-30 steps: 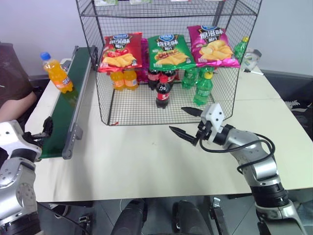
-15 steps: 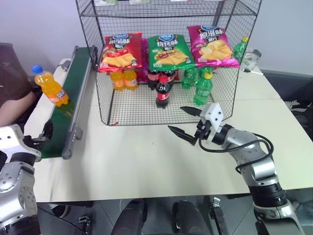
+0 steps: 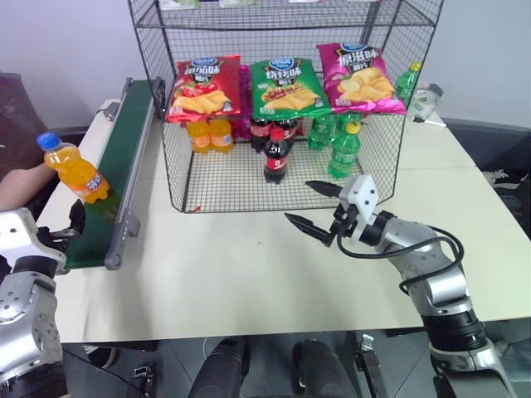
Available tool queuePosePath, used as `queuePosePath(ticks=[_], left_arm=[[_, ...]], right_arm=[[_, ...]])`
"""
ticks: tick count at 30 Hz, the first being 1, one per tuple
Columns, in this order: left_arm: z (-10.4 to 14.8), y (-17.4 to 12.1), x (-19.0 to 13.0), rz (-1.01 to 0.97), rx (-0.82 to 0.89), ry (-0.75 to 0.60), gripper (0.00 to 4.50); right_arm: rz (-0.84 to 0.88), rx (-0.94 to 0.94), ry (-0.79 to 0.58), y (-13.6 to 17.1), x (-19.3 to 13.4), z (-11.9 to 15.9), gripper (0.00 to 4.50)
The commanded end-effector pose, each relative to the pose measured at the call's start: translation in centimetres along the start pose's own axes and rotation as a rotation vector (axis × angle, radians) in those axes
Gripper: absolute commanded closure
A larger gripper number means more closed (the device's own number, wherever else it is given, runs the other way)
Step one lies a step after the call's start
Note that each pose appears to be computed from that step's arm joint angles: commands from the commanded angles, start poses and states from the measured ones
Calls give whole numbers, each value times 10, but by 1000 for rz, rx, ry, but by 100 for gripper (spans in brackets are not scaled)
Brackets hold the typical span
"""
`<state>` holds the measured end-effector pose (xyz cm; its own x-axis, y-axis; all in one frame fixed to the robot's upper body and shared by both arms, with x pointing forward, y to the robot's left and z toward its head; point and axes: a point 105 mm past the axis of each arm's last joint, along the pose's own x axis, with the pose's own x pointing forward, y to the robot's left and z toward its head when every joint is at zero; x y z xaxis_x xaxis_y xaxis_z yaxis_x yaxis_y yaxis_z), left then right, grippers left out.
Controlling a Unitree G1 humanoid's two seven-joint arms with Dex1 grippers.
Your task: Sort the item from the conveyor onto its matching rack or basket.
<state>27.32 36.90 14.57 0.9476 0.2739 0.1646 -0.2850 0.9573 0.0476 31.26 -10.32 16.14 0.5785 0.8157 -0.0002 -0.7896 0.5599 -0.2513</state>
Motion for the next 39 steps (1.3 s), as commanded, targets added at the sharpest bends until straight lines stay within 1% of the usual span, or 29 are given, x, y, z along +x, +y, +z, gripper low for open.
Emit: queuePosePath(ticks=[1,17,18,19,20,21,24,26,29,32,34,36,39], left_arm=[[15,6,1,18,7,-53,4],[16,5,1,10,-30,-65,4],[16,5,1,10,-32,-65,55],[16,5,1,9,-32,-65,96],[16,4,1,8,-31,-65,127],[16,4,1,8,-31,-64,175],[17,4,0,5,-24,-62,181],[22,3,-1,-3,-20,-76,181],[39,-3,2,-39,-24,-122,181],[61,-23,7,-135,-45,-174,181],[75,-44,10,-230,-60,-197,181],[86,-72,12,-350,-76,-209,181],[89,-113,13,-495,-88,-184,181]], right_arm=[[5,-35,-54,2,1,14,0],[11,-38,-57,2,2,15,0],[12,-38,-57,2,2,15,0],[12,-38,-57,2,2,15,0],[12,-38,-57,2,2,15,0],[12,-38,-57,2,2,15,0],[13,-38,-57,3,2,15,0],[15,-37,-57,3,2,15,0],[17,-39,-58,3,3,16,0],[19,-41,-59,2,3,17,0],[21,-42,-60,1,3,18,0],[22,-45,-60,0,4,18,0],[22,-46,-61,1,4,18,0]])
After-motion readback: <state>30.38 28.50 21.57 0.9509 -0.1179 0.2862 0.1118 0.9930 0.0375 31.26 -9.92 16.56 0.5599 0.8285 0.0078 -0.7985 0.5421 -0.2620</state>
